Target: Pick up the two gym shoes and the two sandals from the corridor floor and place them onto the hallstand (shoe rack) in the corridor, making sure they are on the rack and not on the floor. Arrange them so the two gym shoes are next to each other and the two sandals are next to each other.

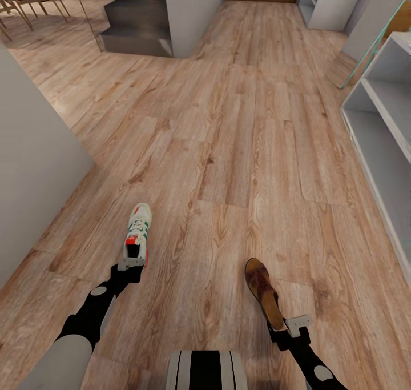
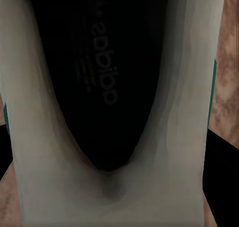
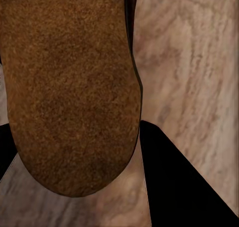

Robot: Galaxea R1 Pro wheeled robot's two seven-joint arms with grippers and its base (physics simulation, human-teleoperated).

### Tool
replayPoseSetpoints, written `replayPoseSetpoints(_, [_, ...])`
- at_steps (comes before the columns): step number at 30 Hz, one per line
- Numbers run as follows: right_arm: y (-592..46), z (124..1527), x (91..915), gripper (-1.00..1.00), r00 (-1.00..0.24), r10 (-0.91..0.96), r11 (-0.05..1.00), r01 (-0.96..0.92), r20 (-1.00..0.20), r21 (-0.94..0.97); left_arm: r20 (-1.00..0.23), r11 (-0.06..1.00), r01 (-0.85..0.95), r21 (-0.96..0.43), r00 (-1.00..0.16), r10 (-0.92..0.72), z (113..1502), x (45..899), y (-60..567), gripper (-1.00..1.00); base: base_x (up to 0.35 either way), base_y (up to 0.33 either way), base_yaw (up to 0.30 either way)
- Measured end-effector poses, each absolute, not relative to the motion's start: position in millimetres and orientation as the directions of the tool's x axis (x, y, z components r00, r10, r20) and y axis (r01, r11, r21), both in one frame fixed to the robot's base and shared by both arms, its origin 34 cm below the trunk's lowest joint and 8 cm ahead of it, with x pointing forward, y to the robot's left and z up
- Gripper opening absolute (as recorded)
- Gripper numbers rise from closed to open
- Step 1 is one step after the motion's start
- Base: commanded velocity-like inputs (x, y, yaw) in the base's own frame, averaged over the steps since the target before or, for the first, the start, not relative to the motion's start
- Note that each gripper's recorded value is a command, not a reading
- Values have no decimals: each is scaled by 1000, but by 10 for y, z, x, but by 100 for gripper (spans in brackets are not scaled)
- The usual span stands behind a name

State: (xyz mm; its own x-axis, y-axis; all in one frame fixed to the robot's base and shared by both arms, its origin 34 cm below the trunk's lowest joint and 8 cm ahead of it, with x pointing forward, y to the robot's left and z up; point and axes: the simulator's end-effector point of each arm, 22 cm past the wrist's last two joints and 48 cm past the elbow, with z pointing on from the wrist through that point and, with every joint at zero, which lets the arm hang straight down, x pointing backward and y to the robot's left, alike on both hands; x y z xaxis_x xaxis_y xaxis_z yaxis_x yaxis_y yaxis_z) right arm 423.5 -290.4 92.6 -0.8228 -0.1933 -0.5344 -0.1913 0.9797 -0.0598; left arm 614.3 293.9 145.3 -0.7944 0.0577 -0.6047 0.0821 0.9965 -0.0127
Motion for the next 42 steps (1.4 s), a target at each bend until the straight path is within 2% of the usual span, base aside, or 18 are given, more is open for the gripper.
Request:
replayPoseSetpoints(7, [-2919,1038,4351,-100,-807,-194,980,-189,-558,-67,-620,997,82,-14,-783,56,1586,6188,2936,-100,0,0,0])
replayPoseSetpoints(34, [-2956,1545,4731,-100,-743,-192,980,-175,-641,-91,-653,997,76,18,-754,69,1925,5526,3083,-100,0,0,0])
replayPoseSetpoints(42, [-3204,1631,4678,-100,-759,-108,994,-62,-642,-94,-638,998,-64,4,-769,-47,1929,5040,3422,-100,0,0,0])
